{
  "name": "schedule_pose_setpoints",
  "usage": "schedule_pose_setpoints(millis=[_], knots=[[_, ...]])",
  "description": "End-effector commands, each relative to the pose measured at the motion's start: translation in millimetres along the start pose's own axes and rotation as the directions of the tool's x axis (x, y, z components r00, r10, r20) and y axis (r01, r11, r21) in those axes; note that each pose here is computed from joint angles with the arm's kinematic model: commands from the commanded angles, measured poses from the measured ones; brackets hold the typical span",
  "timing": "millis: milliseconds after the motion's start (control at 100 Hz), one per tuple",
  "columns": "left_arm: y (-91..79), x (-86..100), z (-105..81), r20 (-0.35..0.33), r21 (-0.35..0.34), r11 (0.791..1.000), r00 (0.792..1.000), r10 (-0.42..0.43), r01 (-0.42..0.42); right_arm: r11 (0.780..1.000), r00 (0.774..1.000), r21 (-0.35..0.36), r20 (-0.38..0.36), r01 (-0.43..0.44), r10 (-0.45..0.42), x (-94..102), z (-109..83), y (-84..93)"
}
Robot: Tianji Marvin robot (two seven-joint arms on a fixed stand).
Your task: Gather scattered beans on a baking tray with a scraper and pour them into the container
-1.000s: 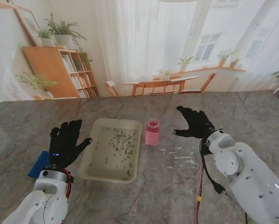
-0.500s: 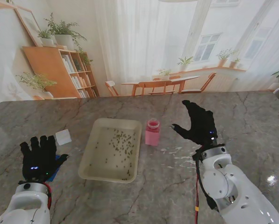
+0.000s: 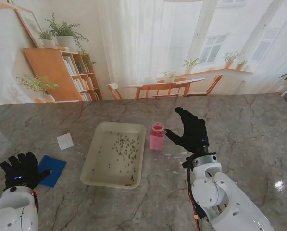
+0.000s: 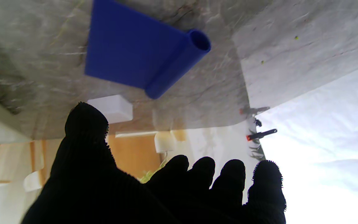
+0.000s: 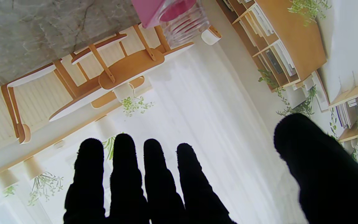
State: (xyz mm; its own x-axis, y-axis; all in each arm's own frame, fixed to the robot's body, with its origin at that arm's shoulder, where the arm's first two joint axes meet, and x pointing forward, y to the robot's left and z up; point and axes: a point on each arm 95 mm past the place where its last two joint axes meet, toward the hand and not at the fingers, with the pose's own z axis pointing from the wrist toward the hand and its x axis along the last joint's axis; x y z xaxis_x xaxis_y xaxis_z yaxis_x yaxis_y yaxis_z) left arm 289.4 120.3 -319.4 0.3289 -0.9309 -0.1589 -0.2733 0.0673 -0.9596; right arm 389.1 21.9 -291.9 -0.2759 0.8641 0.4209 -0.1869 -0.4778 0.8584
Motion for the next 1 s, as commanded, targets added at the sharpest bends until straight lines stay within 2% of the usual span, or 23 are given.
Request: schedule_pose_setpoints(millis=[0, 130, 320, 440, 610, 750, 860, 990], knots=[[5.2, -6.0, 10.3, 0.011, -0.023, 1.000, 1.000, -0.010, 0.010, 1.000, 1.000, 0.015, -0.002, -0.012, 0.012, 1.2, -0.6, -2.9], [10.9, -5.9, 28.6, 0.023, -0.070, 0.995, 0.998, -0.064, 0.065, 1.000, 1.000, 0.014, -0.001, -0.014, 0.014, 0.9, -0.7, -3.2], [16.5, -5.2, 49.7, 0.020, -0.126, 0.989, 0.997, -0.080, 0.082, 1.000, 1.000, 0.015, -0.003, -0.016, 0.016, 0.6, -1.0, -3.4], [22.0, -4.7, 60.8, 0.036, -0.165, 0.979, 0.993, -0.116, 0.121, 1.000, 1.000, 0.016, -0.006, -0.019, 0.019, 0.7, -1.2, -3.9], [33.9, -3.4, 72.2, 0.045, -0.210, 0.964, 0.987, -0.154, 0.160, 1.000, 1.000, 0.022, -0.012, -0.020, 0.020, 1.6, -1.0, -5.0], [41.9, -2.6, 79.5, 0.034, -0.238, 0.959, 0.988, -0.153, 0.156, 0.999, 1.000, 0.028, -0.018, -0.020, 0.020, 2.6, -0.5, -6.4], [47.8, -0.7, 82.3, 0.033, -0.265, 0.948, 0.984, -0.175, 0.178, 0.999, 1.000, 0.032, -0.021, -0.019, 0.020, 2.8, -0.3, -6.9], [54.5, 2.4, 81.6, 0.017, -0.300, 0.941, 0.987, -0.157, 0.155, 0.999, 1.000, 0.032, -0.019, -0.018, 0.019, 3.0, -0.2, -6.8]])
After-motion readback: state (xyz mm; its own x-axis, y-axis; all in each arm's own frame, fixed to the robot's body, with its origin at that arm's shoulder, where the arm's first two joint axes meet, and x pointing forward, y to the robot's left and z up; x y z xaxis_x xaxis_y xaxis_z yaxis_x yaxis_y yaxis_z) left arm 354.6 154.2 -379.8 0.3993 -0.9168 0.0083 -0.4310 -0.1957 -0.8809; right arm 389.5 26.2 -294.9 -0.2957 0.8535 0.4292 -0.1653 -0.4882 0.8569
